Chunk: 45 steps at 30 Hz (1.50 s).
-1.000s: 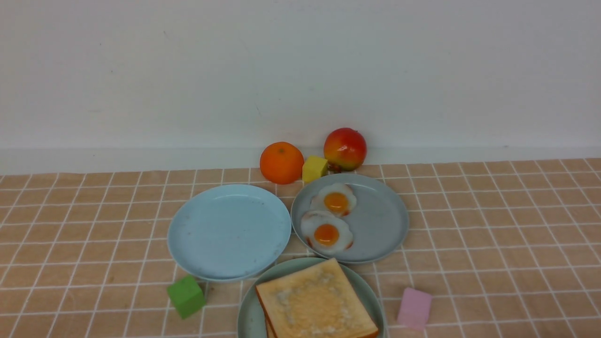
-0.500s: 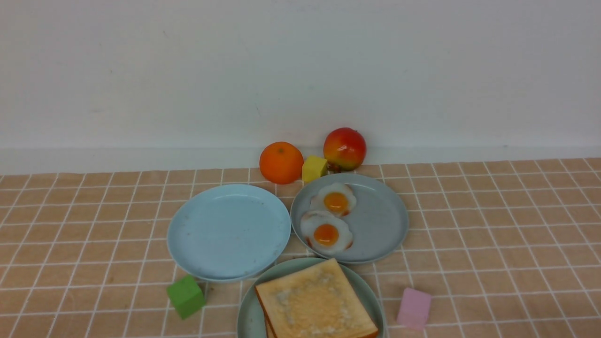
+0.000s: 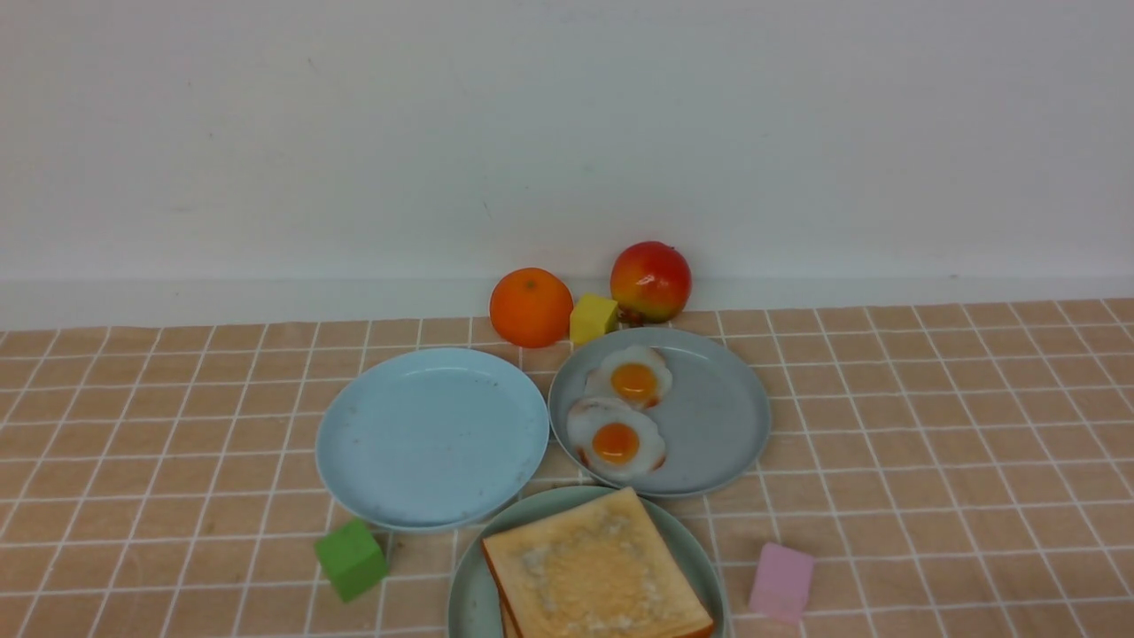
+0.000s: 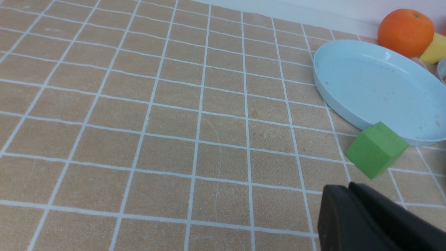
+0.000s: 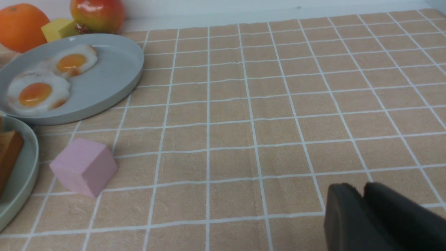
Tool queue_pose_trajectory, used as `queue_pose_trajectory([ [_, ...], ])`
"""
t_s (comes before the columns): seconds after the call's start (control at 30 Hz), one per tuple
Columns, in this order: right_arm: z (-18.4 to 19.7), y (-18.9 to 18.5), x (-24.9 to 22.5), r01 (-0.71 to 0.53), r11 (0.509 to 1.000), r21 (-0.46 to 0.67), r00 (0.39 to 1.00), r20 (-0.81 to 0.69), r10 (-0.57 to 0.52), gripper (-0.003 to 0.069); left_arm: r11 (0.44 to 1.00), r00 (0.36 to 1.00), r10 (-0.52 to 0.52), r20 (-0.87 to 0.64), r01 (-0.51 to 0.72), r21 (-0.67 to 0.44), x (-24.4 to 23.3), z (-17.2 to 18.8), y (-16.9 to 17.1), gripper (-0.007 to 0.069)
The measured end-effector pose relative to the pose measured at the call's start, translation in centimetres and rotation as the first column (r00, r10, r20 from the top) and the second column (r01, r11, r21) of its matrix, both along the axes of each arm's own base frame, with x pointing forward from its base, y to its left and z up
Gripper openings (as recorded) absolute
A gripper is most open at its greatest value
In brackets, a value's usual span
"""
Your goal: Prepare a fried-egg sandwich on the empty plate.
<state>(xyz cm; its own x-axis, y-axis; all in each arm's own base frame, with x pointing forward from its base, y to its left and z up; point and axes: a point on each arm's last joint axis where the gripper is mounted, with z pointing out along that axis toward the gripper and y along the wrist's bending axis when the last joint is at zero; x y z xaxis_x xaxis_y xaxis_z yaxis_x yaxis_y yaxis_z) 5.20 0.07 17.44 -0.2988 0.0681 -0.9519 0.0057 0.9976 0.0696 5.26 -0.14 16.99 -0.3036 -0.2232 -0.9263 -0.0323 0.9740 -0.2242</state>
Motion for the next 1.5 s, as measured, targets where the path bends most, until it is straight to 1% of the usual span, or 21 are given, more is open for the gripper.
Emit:
queue_pose_trajectory([
  [1.5,0.0,0.0,0.0,0.0,1.0,0.0,1.0,0.0,0.0,0.0137,1.0,1.0,0.0,0.0,0.0,0.0,0.0,-0.01,0.0,0.0084],
])
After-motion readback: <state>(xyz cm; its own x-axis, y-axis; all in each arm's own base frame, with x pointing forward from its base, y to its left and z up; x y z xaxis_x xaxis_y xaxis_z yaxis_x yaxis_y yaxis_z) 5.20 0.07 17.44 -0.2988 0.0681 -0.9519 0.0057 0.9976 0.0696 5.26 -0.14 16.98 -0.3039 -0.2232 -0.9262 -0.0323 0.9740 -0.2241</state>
